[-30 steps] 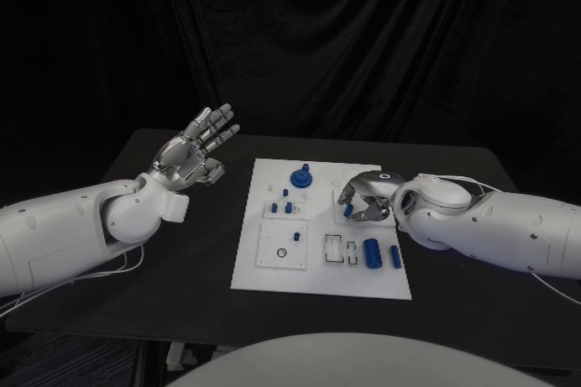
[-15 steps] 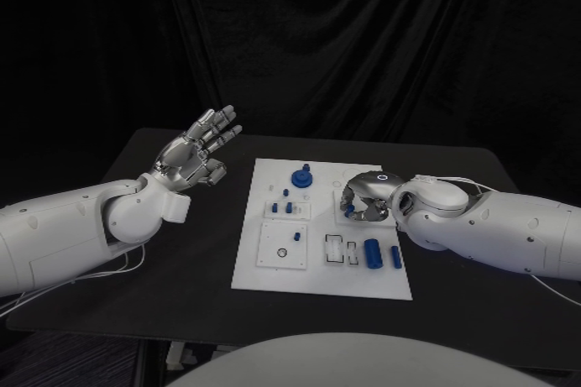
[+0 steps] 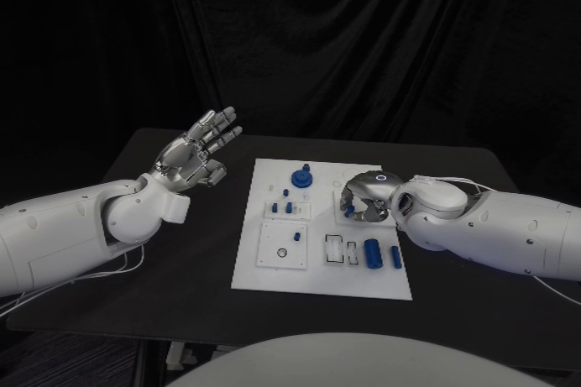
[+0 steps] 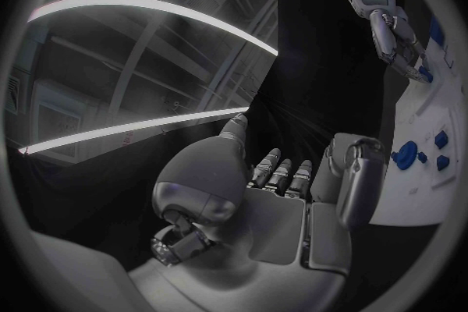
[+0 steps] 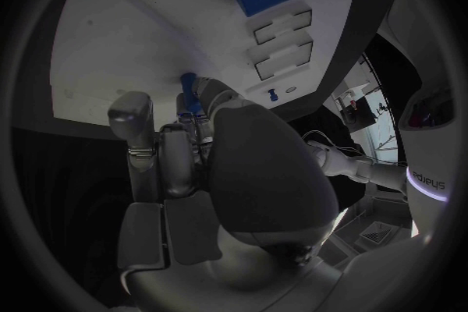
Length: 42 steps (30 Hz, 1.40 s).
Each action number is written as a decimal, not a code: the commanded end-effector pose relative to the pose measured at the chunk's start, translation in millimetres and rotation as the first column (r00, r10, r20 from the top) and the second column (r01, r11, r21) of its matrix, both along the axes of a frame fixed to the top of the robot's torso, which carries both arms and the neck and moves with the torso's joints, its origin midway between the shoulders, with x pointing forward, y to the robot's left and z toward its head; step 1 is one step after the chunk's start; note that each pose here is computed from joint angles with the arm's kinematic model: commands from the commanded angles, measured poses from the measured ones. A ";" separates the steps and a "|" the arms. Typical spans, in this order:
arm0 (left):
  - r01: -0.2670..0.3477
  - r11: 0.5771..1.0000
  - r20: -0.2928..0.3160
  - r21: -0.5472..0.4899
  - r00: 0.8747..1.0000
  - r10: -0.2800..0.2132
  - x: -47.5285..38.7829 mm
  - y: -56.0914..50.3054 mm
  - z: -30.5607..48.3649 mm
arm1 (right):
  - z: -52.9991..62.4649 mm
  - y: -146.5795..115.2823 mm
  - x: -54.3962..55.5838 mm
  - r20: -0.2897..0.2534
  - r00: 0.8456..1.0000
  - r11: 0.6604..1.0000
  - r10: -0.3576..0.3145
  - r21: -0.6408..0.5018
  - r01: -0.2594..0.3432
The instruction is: Assemble the parts on the task board
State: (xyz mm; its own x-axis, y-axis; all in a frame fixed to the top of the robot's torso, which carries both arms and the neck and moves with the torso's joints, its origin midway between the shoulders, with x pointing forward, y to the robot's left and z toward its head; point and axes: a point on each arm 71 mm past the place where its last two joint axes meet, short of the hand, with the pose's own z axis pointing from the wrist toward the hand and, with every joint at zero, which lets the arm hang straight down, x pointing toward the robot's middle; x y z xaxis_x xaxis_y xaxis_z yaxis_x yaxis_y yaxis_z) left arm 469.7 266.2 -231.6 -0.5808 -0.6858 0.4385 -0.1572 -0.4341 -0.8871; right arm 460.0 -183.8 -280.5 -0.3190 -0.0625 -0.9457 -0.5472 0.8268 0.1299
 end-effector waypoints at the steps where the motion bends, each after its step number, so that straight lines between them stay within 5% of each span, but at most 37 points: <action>1: 0.009 1.000 -0.001 -0.013 1.000 -0.009 -0.6 -1.4 0.2 | -0.3 -0.8 -0.2 0.013 1.000 1.000 -0.014 -0.015 0.014; 10: 0.012 1.000 -0.005 -0.011 1.000 -0.013 -0.9 -1.8 -0.2 | 12.7 -0.2 -3.8 0.051 0.999 1.000 -0.005 0.025 0.004; 21: 0.008 1.000 -0.008 -0.008 1.000 -0.008 -2.4 -1.6 0.1 | 70.9 15.3 -9.3 0.142 0.988 0.994 0.056 0.082 -0.068; 26: 0.002 1.000 -0.026 -0.025 1.000 -0.002 -2.6 -1.5 0.0 | 83.6 28.6 -18.1 0.150 0.984 0.989 0.097 0.097 -0.112; 33: 0.000 0.999 -0.037 -0.042 0.999 -0.001 -1.9 -3.2 -0.1 | 79.7 65.0 -32.6 0.128 0.971 0.974 0.202 0.079 -0.213; 42: 0.001 0.999 -0.035 -0.049 0.999 -0.003 -0.9 -6.4 -0.1 | 54.0 107.1 -46.3 0.094 0.949 0.950 0.302 0.057 -0.308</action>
State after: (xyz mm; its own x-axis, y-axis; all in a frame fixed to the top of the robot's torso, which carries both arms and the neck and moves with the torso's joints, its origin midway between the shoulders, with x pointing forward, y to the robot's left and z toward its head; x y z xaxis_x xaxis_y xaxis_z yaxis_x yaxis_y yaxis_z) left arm 468.6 260.6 -232.3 -0.5683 -0.6717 0.4752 -0.1894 -0.4553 -0.8700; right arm 413.3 -75.9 -222.0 -0.2321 -0.0317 -0.9722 -0.7748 0.6103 0.1651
